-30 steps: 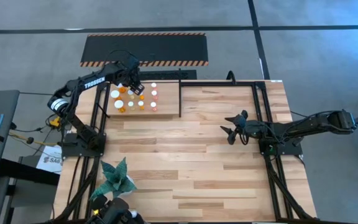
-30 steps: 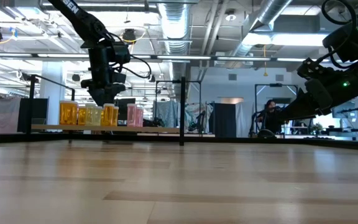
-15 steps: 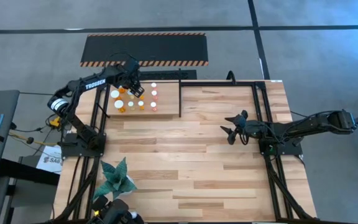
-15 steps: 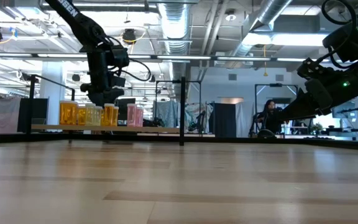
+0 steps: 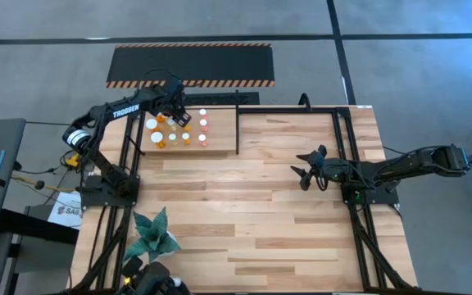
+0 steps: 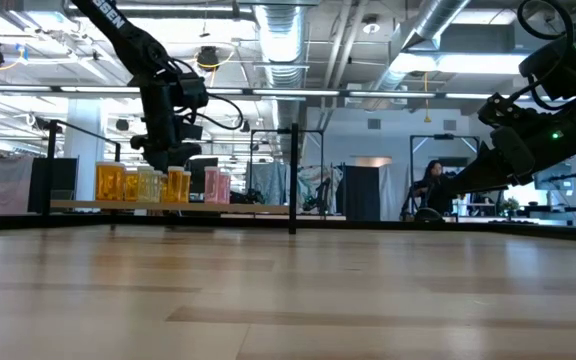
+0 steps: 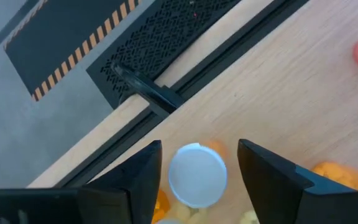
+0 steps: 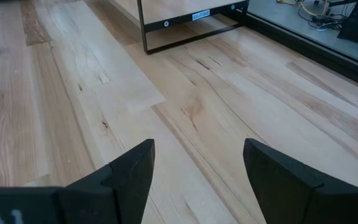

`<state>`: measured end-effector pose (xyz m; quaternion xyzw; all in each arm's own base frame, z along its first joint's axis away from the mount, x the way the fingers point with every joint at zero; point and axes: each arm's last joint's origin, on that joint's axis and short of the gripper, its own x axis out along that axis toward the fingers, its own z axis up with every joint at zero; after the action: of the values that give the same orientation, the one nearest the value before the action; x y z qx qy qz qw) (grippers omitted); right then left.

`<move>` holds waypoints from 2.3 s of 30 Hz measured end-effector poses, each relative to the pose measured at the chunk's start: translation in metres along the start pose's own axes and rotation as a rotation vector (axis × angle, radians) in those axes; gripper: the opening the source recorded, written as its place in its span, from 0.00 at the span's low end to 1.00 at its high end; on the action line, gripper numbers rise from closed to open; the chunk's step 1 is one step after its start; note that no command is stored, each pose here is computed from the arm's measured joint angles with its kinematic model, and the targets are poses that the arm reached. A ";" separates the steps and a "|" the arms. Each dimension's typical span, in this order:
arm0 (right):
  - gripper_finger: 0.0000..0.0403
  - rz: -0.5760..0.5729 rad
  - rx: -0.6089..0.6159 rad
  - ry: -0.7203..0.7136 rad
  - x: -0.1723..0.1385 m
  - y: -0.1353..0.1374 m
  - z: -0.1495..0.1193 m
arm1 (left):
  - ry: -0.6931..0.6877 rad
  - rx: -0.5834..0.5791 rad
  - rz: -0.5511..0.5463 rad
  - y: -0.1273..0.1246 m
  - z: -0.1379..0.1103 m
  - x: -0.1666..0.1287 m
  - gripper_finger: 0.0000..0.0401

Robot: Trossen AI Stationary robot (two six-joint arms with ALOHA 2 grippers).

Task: Pick and place medicine bottles onto shelf by color
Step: Adjust the orange pill bottle on the shelf

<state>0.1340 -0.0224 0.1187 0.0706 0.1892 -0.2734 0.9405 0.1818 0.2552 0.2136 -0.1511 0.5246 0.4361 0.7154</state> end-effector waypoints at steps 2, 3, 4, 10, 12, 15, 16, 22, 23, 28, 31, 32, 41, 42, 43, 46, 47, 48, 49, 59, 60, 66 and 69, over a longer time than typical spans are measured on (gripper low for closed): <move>0.67 0.001 0.000 0.000 0.000 0.000 0.000 | -0.003 -0.005 0.000 0.000 0.000 0.000 0.46; 0.67 0.000 0.000 0.000 0.000 0.000 0.000 | -0.004 -0.009 0.000 0.000 0.000 0.000 0.44; 0.67 0.000 0.000 0.000 0.000 0.000 0.000 | -0.002 -0.012 0.000 0.000 0.000 0.000 0.41; 0.67 0.000 0.000 0.000 0.000 0.000 0.000 | 0.007 -0.032 -0.004 0.000 -0.001 0.000 0.29; 0.67 0.000 0.000 0.000 0.000 0.000 0.000 | 0.007 -0.037 -0.011 0.000 -0.001 0.000 0.26; 0.67 0.000 0.000 0.000 0.000 0.000 0.000 | 0.003 -0.045 -0.020 -0.001 0.000 0.000 0.23; 0.67 0.000 0.000 0.000 0.000 0.000 0.000 | 0.001 -0.050 -0.023 -0.002 0.000 0.000 0.23; 0.67 0.000 0.000 0.000 0.000 0.000 0.000 | -0.037 -0.034 -0.046 -0.011 0.004 -0.002 0.25; 0.67 0.000 0.000 0.000 0.000 0.000 0.000 | -0.047 -0.034 -0.053 -0.013 0.005 -0.003 0.26; 0.67 0.000 0.000 0.000 0.000 0.000 0.000 | -0.087 -0.017 -0.083 -0.026 0.009 -0.007 0.25; 0.67 0.000 0.000 0.000 0.000 0.000 0.000 | -0.101 -0.009 -0.109 -0.033 0.010 -0.009 0.25; 0.67 0.000 0.000 0.000 0.000 0.000 0.000 | -0.101 -0.008 -0.115 -0.035 0.010 -0.009 0.25; 0.67 0.000 0.000 0.000 0.000 0.000 0.000 | -0.111 0.008 -0.120 -0.042 0.009 -0.010 0.25; 0.67 0.001 0.000 0.000 0.000 0.000 0.000 | -0.110 0.007 -0.123 -0.042 0.009 -0.009 0.25; 0.67 0.000 0.000 0.000 0.000 0.000 0.000 | -0.110 0.006 -0.125 -0.043 0.007 -0.008 0.25; 0.67 0.000 0.000 0.000 0.000 0.000 0.000 | -0.114 0.005 -0.120 -0.043 0.005 -0.005 0.25; 0.67 0.000 0.000 0.000 0.000 0.000 0.000 | -0.118 0.004 -0.115 -0.043 0.006 -0.005 0.25; 0.67 0.001 0.000 0.000 0.000 0.000 0.000 | -0.117 0.003 -0.112 -0.042 0.005 -0.004 0.26; 0.67 0.000 0.000 0.000 0.000 0.000 0.000 | -0.116 0.001 -0.109 -0.042 0.005 -0.004 0.26; 0.67 0.000 0.000 0.000 0.000 0.000 0.000 | -0.120 -0.006 -0.112 -0.040 0.006 -0.004 0.26; 0.67 0.000 0.000 0.000 0.000 0.000 0.000 | -0.123 -0.007 -0.112 -0.039 0.006 -0.004 0.27; 0.67 0.000 0.000 0.000 0.000 0.000 0.000 | -0.138 -0.011 -0.110 -0.039 0.008 -0.004 0.30; 0.67 0.000 0.000 0.000 0.000 0.000 0.000 | -0.138 -0.010 -0.110 -0.039 0.008 -0.004 0.31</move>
<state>0.1340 -0.0223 0.1187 0.0706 0.1892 -0.2732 0.9405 0.2169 0.2363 0.2105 -0.1530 0.4626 0.4081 0.7720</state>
